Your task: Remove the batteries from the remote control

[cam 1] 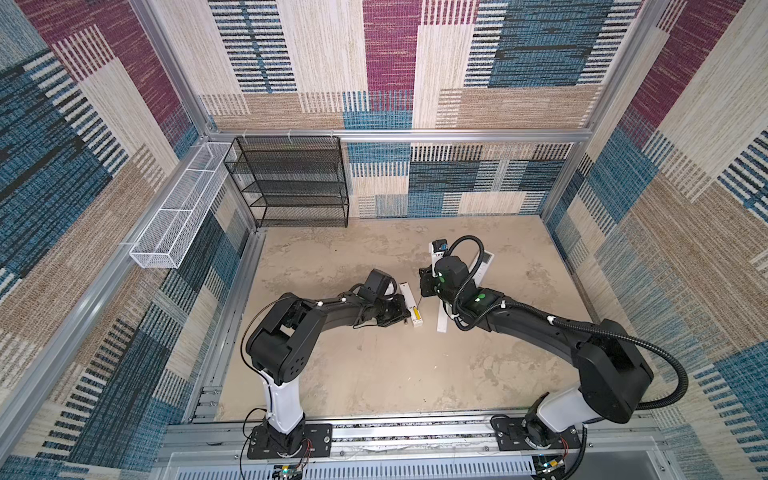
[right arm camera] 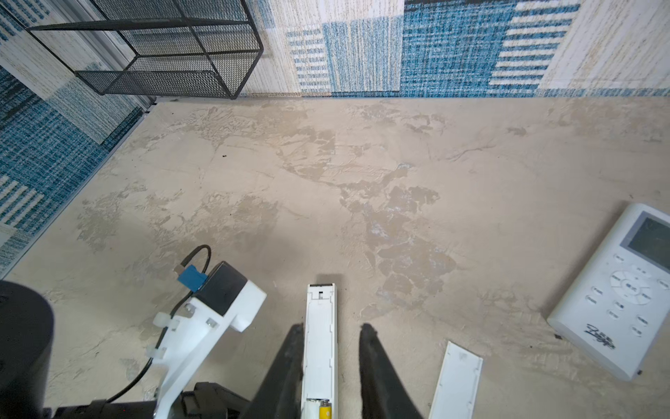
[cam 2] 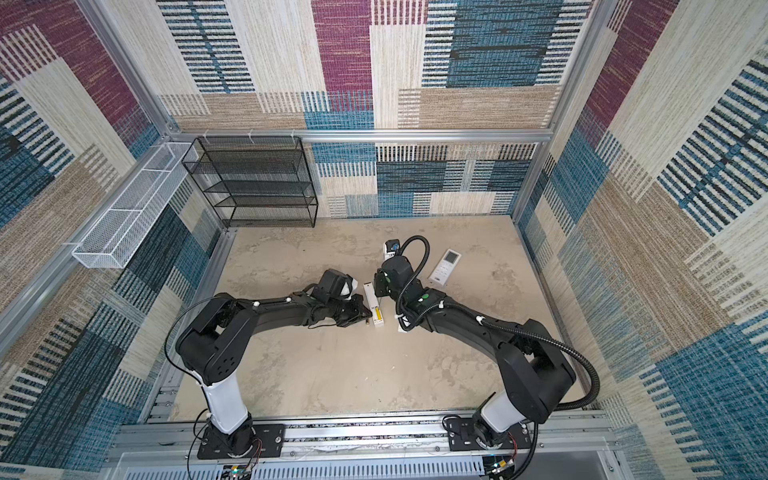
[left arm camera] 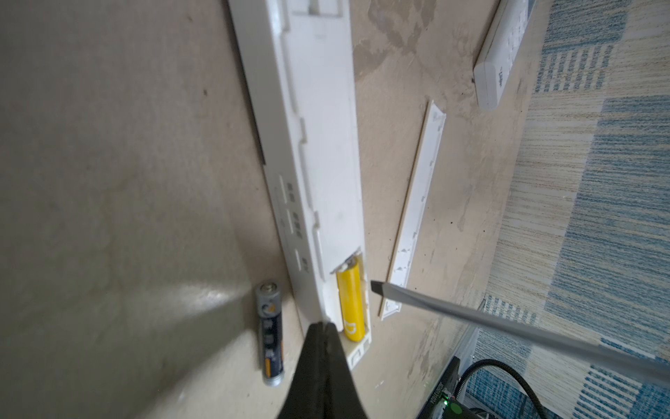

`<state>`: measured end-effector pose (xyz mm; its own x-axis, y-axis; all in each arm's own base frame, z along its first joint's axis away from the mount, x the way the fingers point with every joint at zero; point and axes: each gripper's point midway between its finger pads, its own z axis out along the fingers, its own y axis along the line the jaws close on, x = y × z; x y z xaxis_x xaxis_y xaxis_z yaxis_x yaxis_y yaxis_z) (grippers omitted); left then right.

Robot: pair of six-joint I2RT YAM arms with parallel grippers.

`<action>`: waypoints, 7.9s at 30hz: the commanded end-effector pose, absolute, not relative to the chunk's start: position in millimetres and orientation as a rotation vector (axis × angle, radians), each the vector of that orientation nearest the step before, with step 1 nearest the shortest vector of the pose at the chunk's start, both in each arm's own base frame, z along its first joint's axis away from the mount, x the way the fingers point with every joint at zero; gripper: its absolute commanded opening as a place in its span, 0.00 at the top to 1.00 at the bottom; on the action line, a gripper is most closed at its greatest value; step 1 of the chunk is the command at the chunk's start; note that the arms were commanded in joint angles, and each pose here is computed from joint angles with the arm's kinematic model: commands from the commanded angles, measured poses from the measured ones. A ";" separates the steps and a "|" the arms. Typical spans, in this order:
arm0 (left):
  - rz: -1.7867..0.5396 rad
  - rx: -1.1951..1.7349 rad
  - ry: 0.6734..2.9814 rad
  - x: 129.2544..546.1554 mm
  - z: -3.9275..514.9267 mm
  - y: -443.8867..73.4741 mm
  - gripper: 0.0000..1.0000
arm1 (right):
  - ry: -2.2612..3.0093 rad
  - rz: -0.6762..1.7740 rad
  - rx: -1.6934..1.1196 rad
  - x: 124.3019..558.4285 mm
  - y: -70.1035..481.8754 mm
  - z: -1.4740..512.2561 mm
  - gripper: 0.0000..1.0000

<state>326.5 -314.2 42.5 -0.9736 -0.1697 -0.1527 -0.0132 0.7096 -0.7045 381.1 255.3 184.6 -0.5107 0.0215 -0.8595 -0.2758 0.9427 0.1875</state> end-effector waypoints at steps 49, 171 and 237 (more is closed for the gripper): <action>-1.195 -0.242 2.700 322.9 40.5 -324.7 0.97 | 2.101 0.572 -0.192 373.9 269.3 165.6 1.00; -1.215 -0.221 2.689 303.3 47.0 -331.8 0.94 | 2.149 0.437 -0.206 371.6 253.9 182.0 1.00; -1.249 -0.238 2.690 301.0 41.7 -335.8 0.97 | 2.201 0.623 -0.001 362.7 223.6 142.6 1.00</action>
